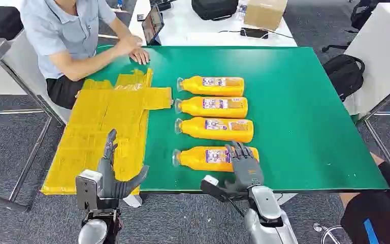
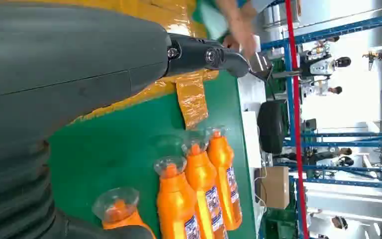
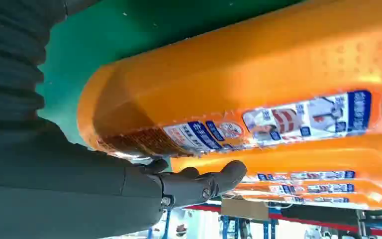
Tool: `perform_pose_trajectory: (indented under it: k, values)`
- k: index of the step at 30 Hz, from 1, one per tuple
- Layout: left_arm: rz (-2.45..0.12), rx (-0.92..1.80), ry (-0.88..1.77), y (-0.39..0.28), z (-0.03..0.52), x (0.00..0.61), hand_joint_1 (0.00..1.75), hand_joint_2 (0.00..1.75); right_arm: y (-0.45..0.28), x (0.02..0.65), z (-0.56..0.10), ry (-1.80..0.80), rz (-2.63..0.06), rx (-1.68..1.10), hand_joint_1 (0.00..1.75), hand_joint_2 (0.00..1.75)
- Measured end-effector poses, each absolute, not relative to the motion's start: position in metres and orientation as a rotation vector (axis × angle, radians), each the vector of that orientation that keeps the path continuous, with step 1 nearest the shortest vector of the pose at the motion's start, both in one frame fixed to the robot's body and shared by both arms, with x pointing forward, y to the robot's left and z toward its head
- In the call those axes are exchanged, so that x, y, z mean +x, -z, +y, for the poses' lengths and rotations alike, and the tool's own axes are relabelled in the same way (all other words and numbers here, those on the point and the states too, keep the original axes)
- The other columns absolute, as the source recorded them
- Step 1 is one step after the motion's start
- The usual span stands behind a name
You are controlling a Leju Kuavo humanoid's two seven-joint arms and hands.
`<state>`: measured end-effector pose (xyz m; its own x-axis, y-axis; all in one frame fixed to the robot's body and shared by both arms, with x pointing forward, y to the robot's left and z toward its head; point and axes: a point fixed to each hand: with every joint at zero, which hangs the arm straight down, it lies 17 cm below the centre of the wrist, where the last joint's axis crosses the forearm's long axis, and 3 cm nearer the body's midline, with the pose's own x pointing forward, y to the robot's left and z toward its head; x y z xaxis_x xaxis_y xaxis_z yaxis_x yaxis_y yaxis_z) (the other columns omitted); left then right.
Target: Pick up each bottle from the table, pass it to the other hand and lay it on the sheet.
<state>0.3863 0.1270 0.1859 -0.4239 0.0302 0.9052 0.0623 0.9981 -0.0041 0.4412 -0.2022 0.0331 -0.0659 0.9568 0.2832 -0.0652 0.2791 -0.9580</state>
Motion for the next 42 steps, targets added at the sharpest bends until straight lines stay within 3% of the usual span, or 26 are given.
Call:
perform_pose_trajectory:
  k: [25,26,27,29,42]
  values:
    - [-2.004,-0.055,0.025,-0.184,0.133,0.388,0.0,1.75,-0.009,0.468,-0.235,-1.046,-1.17,-0.973,0.0,1.75]
    - [-2.005,-0.054,0.025,-0.184,0.134,0.388,0.0,1.75,-0.008,0.469,-0.237,-1.043,-1.154,-0.98,0.14,1.75]
    - [-2.005,-0.053,0.024,-0.184,0.134,0.389,0.0,1.75,-0.005,0.47,-0.238,-1.051,-1.142,-0.982,1.31,1.75]
    - [-2.006,-0.052,0.023,-0.185,0.135,0.389,0.0,1.75,-0.002,0.472,-0.238,-1.064,-1.131,-0.975,1.75,1.75]
    - [-2.014,-0.068,0.025,-0.185,0.134,0.389,0.0,1.75,0.027,0.476,-0.243,-1.131,-1.102,-0.877,1.75,1.75]
